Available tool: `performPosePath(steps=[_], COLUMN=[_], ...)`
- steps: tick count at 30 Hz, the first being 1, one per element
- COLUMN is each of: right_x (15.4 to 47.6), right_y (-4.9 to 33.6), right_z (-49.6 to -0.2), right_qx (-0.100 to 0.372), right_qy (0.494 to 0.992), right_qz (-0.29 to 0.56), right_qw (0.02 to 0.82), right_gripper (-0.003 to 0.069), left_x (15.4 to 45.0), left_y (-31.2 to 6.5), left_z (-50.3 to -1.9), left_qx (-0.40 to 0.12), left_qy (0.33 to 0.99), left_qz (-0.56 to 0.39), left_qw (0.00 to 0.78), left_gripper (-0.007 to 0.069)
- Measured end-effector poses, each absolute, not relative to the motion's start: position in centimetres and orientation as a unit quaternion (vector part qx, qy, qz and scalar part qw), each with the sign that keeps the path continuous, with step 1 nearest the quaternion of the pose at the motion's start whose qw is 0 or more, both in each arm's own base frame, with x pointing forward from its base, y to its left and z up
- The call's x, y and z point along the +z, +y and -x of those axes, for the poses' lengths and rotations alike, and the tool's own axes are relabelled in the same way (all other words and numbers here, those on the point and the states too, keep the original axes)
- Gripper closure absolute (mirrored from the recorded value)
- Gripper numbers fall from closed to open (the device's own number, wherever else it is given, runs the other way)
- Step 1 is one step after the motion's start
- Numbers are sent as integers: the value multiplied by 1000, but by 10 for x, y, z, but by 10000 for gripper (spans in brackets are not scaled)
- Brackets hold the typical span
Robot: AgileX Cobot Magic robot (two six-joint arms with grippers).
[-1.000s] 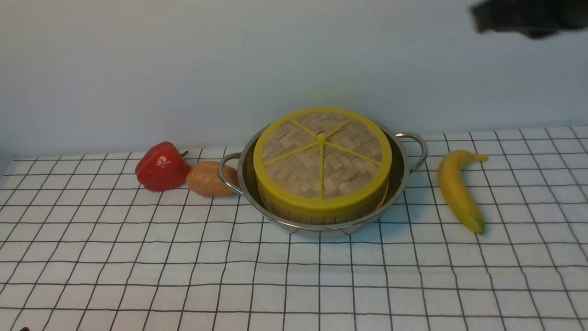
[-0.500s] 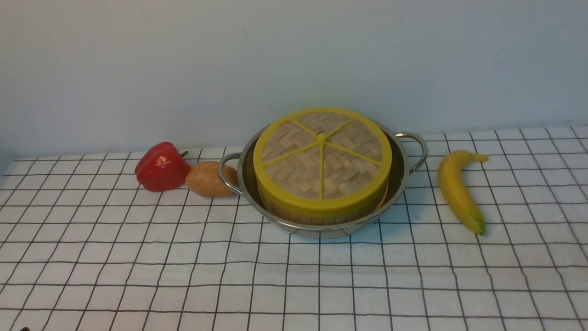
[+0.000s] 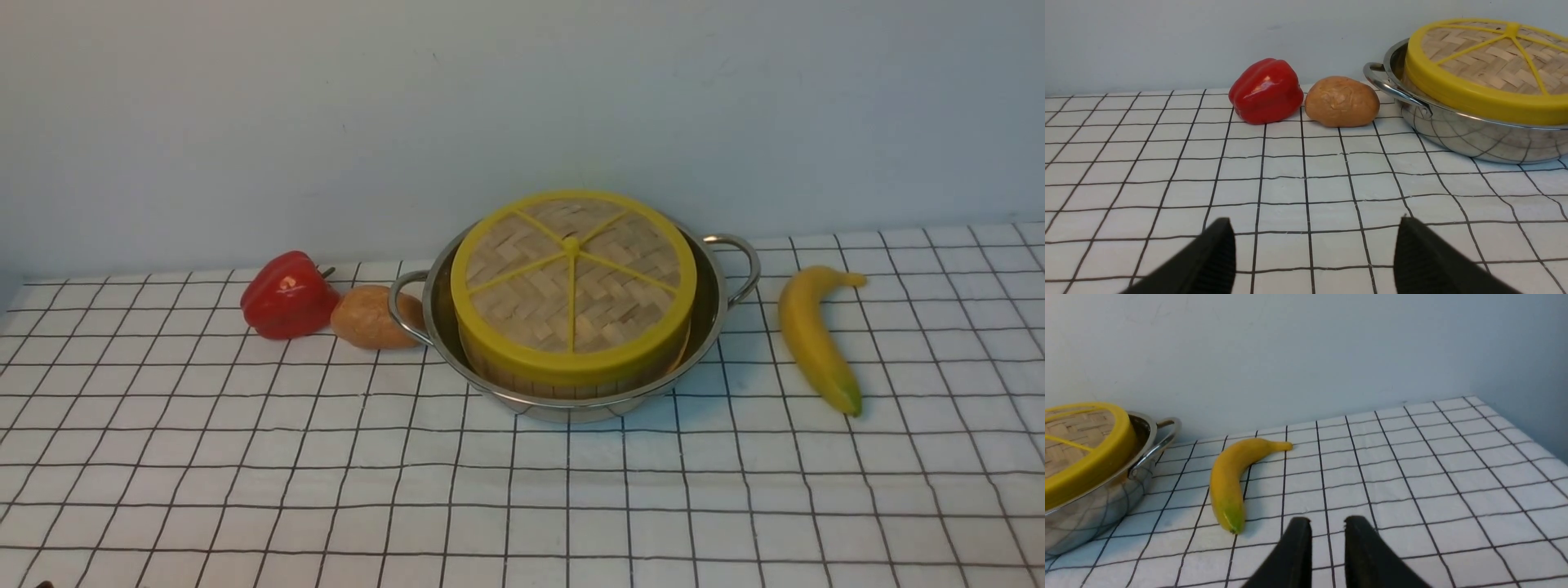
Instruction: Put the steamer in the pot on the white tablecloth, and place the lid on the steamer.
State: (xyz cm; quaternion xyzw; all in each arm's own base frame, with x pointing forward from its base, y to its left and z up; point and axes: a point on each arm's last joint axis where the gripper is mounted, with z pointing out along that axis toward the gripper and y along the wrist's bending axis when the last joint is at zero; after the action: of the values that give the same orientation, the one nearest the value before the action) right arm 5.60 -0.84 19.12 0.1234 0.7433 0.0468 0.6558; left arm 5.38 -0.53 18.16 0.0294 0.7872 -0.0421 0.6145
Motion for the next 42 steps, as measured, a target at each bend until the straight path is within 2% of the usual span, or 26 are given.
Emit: performPosePath(steps=[11, 15, 22, 26, 42], right_x=[196, 188, 188, 188, 188], right_y=[-4, -2, 3, 2, 3], right_z=[-57, -56, -56, -56, -56], right_qx=[64, 46, 26, 5, 3], right_qy=[730, 760, 764, 764, 764], right_qz=[-101, -69, 0, 5, 9], right_qw=[673, 644, 644, 645, 645], right_gripper=[472, 460, 442, 431, 419], left_x=[182, 182, 182, 182, 182], left_y=[-5, -5, -5, -5, -5], left_z=[-54, -54, -54, -54, -54], left_qx=[-42, -42, -42, -42, -42], left_qy=[787, 787, 787, 787, 787], left_qz=[-29, -29, -29, -29, -29], left_qw=[615, 615, 615, 615, 615], left_gripper=[143, 143, 143, 143, 143])
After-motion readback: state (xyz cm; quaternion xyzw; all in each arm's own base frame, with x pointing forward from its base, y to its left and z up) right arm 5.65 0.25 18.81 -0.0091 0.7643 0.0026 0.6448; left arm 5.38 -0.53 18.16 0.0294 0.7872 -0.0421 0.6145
